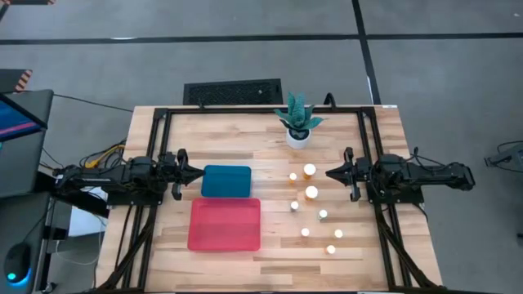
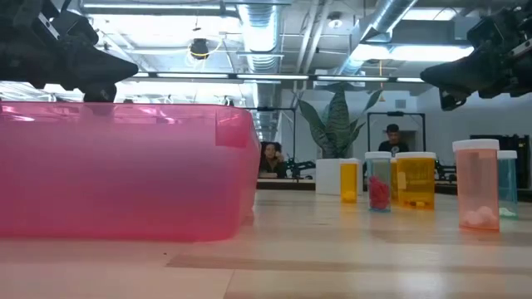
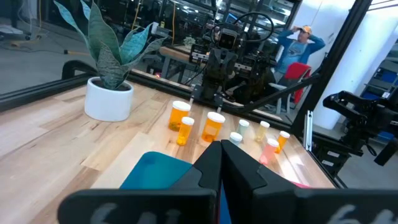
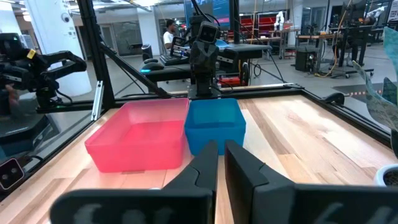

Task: Pick and place medicine bottles into bin by pill shape (circle, oval)

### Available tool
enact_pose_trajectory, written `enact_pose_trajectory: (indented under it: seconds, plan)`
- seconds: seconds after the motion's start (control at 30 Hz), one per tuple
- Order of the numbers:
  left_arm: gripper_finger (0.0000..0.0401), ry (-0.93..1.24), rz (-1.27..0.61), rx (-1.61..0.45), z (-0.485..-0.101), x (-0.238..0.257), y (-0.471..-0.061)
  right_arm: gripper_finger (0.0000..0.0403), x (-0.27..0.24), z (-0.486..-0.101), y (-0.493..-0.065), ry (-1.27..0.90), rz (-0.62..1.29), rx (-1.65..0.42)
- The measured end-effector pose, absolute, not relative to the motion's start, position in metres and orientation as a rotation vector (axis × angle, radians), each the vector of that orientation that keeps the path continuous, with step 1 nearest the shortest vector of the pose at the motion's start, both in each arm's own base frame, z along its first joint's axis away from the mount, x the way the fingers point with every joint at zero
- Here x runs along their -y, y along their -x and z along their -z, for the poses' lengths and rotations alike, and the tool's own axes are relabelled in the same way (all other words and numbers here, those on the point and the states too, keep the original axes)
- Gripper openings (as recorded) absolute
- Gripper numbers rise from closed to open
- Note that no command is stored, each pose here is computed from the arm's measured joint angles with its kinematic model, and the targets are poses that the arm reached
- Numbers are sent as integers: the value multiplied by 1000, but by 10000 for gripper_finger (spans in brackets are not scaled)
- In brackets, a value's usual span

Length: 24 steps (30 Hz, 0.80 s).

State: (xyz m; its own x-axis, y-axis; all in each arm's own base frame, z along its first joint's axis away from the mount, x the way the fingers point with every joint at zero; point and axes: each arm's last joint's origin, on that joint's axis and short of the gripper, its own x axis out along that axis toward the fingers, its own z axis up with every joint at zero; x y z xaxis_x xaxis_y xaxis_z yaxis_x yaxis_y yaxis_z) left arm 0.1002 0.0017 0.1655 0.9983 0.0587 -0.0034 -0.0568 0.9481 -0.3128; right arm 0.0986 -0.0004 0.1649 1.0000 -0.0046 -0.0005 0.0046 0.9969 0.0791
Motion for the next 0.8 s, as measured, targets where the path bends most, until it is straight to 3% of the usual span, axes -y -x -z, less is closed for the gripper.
enact_pose_trajectory:
  seconds: [0.17,0.3,0.57,0.7,0.8]
  plan:
    - [0,342,-64,12,-166,-2,-100,43,0,-165,-99,-79,5,0]
    - [0,552,-73,72,-171,-3,-100,43,0,-165,-99,-79,5,0]
    - [0,870,-327,259,-175,-11,-98,43,2,-165,-99,-76,17,2]
    - [0,903,-410,284,-173,-13,-97,43,2,-167,-99,-64,16,23]
    - [0,901,-454,306,-173,-14,-96,43,1,-170,-99,-190,5,48]
